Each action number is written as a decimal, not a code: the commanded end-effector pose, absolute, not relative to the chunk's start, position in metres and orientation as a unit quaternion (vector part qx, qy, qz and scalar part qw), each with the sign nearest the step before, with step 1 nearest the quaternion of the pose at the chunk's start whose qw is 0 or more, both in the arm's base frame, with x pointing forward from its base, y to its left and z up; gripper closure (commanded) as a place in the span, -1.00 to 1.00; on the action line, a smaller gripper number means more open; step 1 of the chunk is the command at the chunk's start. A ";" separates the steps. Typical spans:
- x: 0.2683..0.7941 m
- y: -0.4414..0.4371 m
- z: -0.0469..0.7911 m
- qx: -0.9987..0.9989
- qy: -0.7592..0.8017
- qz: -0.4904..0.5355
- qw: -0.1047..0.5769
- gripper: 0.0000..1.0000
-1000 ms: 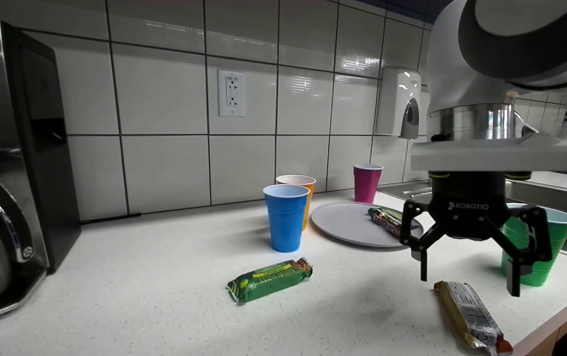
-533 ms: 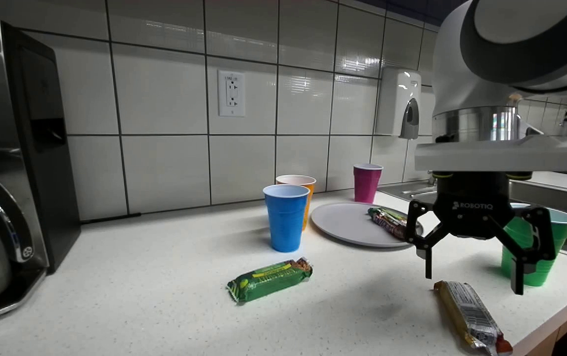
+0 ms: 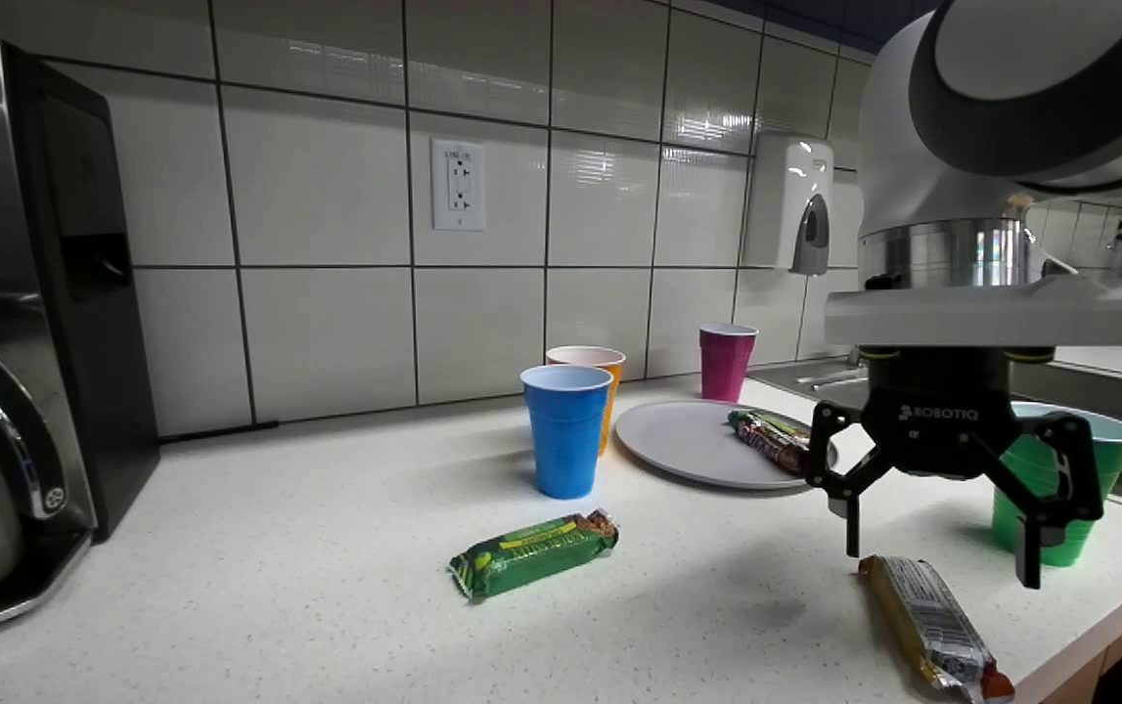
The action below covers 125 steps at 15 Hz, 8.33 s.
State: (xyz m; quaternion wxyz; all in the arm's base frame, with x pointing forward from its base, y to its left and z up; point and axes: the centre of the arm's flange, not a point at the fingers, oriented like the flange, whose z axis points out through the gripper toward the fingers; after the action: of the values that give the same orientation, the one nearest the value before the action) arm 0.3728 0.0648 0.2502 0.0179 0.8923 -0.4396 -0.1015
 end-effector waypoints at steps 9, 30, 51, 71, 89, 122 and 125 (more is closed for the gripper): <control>0.379 0.066 0.253 0.893 -0.439 -0.098 0.016 -1.00; 0.385 0.055 0.221 0.898 -0.430 -0.089 0.013 -0.47; 0.383 0.080 0.250 0.918 -0.389 -0.074 0.039 0.66; 0.478 0.062 0.274 0.926 -0.365 -0.075 0.067 0.66; 0.589 0.019 0.279 0.948 -0.263 -0.138 0.111 0.66; 0.639 0.014 0.235 0.979 -0.083 -0.156 0.105 0.66; 0.642 0.011 0.231 0.978 -0.085 -0.158 0.103 0.66</control>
State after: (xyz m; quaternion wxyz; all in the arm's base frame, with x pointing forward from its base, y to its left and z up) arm 0.6297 0.0172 0.2296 0.1005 0.9790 -0.0952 -0.1497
